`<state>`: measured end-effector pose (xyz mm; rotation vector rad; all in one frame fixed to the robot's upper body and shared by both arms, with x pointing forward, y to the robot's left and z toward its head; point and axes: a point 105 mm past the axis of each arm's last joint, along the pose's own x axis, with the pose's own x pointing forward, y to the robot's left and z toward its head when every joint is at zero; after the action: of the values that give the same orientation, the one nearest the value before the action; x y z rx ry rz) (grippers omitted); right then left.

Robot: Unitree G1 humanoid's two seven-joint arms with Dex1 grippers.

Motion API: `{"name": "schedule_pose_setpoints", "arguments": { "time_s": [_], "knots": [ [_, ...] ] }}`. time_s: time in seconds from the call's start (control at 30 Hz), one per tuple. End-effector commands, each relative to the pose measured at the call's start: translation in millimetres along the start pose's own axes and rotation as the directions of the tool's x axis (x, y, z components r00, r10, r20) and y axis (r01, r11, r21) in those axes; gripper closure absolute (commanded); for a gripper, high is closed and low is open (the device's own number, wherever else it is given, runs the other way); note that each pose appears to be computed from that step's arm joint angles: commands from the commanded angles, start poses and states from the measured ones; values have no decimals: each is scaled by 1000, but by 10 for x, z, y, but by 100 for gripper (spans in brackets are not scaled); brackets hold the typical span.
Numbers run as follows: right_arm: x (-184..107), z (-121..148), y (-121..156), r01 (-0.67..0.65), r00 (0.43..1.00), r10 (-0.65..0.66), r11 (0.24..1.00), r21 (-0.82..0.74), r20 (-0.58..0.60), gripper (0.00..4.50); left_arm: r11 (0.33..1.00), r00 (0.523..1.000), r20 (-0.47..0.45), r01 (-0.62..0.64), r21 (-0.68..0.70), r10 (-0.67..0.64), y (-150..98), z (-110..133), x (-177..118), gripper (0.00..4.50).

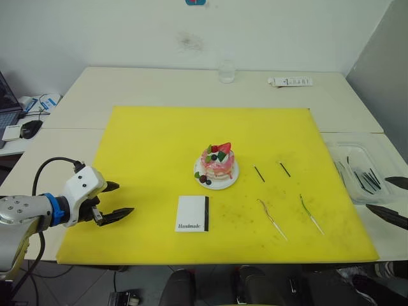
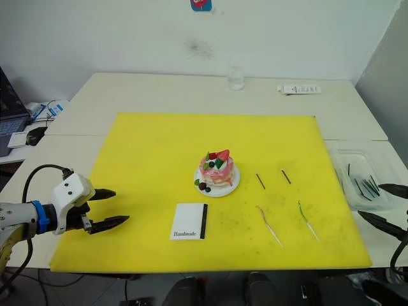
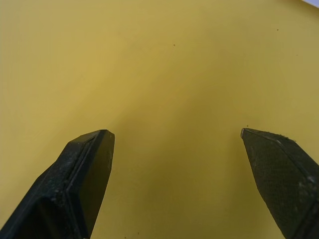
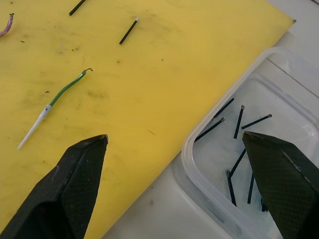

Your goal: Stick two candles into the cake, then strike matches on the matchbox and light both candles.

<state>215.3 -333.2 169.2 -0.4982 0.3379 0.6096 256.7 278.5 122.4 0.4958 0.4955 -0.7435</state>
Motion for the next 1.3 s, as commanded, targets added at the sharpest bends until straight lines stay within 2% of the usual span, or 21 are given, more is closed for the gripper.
{"name": "schedule_pose_setpoints", "arguments": {
  "time_s": [0.03,0.5,0.63,0.8,0.93,1.03,1.17,1.3],
  "knots": [
    [12,58,3,1,1000,0,999,-32,20,0,998,999,33,-24,51,22,38,148,-47,1],
    [111,57,21,7,999,-5,1000,-29,48,0,999,994,108,-24,45,19,54,240,-35,1],
    [105,71,8,12,998,-10,999,-29,55,0,1000,986,165,10,1,-11,54,295,-85,1],
    [87,87,1,12,998,-10,999,-33,56,0,999,985,167,38,14,-40,11,277,-126,1],
    [79,136,-13,16,998,-14,999,-39,63,0,992,978,171,122,18,-123,-148,295,-152,1],
    [106,282,53,8,996,-3,999,-51,90,0,965,951,162,257,61,-263,-454,356,-78,1],
    [105,410,185,-7,994,13,998,-56,109,0,937,920,181,340,76,-348,-710,435,-30,1],
    [168,637,540,-13,985,13,1000,1,172,0,866,826,262,487,116,-500,-1149,690,44,1]
  ]
}}
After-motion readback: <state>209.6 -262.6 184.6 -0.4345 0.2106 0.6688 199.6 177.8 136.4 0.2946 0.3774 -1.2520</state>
